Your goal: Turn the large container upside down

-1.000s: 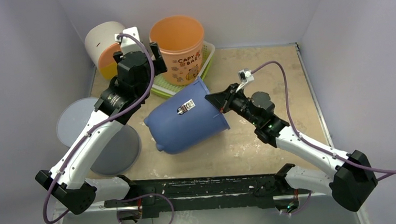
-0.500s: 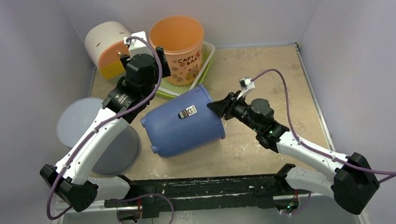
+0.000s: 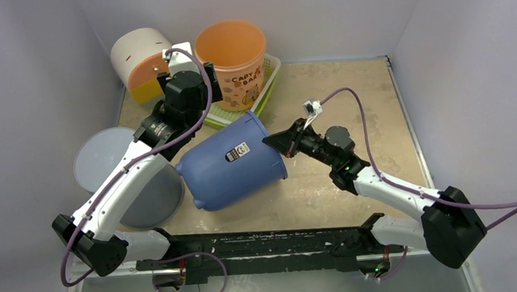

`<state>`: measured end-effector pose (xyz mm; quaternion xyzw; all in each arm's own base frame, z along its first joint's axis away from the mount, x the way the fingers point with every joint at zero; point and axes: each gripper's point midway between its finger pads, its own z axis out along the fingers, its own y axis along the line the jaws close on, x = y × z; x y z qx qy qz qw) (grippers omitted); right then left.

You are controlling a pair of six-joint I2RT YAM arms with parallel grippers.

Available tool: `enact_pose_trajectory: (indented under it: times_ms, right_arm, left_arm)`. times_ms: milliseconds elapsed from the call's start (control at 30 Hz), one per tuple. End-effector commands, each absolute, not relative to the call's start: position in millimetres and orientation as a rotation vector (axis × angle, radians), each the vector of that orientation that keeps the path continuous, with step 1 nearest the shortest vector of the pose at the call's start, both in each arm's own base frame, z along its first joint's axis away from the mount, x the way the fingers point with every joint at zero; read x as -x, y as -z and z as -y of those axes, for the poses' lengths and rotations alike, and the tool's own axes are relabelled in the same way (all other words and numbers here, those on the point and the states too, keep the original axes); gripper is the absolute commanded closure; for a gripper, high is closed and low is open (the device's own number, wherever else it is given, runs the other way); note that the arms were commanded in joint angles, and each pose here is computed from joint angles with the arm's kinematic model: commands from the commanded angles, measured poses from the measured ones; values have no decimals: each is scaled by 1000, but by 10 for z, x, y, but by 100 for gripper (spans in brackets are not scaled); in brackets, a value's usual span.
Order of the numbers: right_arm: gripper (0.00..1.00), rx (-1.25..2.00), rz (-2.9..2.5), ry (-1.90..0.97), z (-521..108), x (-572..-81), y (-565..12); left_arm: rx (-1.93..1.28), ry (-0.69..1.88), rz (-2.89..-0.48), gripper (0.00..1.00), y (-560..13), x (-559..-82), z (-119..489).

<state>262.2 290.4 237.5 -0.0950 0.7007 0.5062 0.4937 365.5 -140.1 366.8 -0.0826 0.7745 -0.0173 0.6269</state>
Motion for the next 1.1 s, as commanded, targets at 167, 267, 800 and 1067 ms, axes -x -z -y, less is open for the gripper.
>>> enact_pose_trajectory:
  times_ms: [167, 267, 800, 1067]
  right_arm:
    - [100, 409, -1380, -1549, -3081, -2203, -3091]
    - [100, 355, -1418, -1551, -3041, -2286, -2954]
    - [100, -348, -1722, -1187, -1617, -2825, -1528]
    - [100, -480, -1741, -1160, -1192, -2867, -1246]
  left_arm:
    - [239, 78, -1693, 22, -4160, -3587, 1295]
    - [238, 69, -1696, 22, -4152, -3598, 1294]
    - [226, 47, -1715, 22, -4067, -3615, 1296]
    - [229, 38, -1718, 22, -4031, -3588, 1266]
